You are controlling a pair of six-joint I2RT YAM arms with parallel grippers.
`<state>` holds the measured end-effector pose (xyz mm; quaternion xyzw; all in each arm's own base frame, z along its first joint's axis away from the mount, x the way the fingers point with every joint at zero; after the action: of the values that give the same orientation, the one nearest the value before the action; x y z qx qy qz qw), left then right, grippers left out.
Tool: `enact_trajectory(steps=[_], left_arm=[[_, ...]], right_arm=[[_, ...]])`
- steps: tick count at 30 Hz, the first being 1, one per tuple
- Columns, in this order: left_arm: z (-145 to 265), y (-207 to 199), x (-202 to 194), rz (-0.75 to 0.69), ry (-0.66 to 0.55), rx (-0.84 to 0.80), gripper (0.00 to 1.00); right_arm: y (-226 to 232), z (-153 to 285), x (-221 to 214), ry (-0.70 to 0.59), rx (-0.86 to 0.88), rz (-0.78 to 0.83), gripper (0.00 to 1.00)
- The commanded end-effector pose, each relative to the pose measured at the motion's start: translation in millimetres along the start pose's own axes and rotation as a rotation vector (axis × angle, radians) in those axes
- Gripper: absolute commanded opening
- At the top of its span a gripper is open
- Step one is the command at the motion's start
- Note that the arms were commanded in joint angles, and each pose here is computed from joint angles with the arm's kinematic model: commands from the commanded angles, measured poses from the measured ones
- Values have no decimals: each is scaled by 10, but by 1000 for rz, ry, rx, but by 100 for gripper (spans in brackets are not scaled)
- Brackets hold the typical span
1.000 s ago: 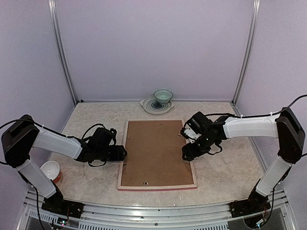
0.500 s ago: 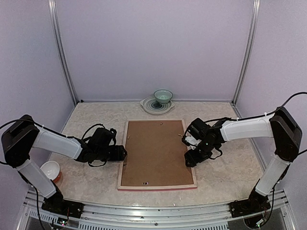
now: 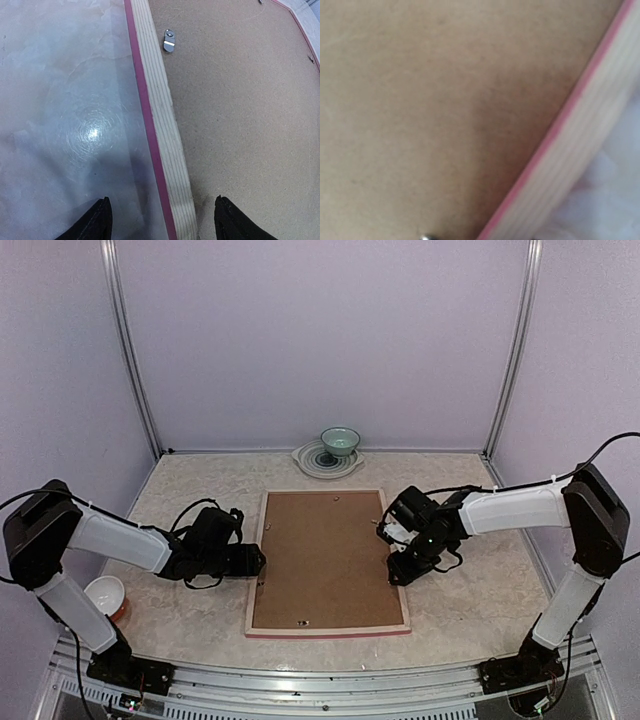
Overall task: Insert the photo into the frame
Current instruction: Press the fastener onto the backboard.
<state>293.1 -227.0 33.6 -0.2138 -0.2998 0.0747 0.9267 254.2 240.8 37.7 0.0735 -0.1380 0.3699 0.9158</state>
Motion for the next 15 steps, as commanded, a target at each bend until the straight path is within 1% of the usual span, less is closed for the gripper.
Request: enact_trajectory(steps=[1, 7, 10, 11, 13, 15], left_arm=[[-45, 184, -312, -1, 106, 52, 69], [-56, 176, -311, -1, 109, 52, 70], [-55, 175, -306, -1, 108, 53, 70], [-54, 173, -304, -1, 108, 53, 70], [-57, 174, -303, 0, 108, 54, 70], [-51, 167, -286, 1, 103, 55, 70]], right_arm=[[-86, -35, -99, 31, -44, 2, 34], [-121, 0, -92, 22, -67, 5, 28], [-118, 20, -78, 15, -65, 8, 28], [-115, 30, -69, 12, -64, 7, 30], [-113, 49, -46, 5, -61, 5, 39], [-105, 92, 3, -13, -58, 4, 52]])
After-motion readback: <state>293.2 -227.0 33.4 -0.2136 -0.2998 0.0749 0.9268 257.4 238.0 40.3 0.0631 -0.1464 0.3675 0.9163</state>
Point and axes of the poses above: each gripper's point midway between its finger pads, its own z axis back along the fingers, its own y axis along the line the jaws close on, x = y × z, the point moved 1 cm from there along z, back along the fingers, and after that the axes turned 13 degrees about z, right-handed, at the moved point
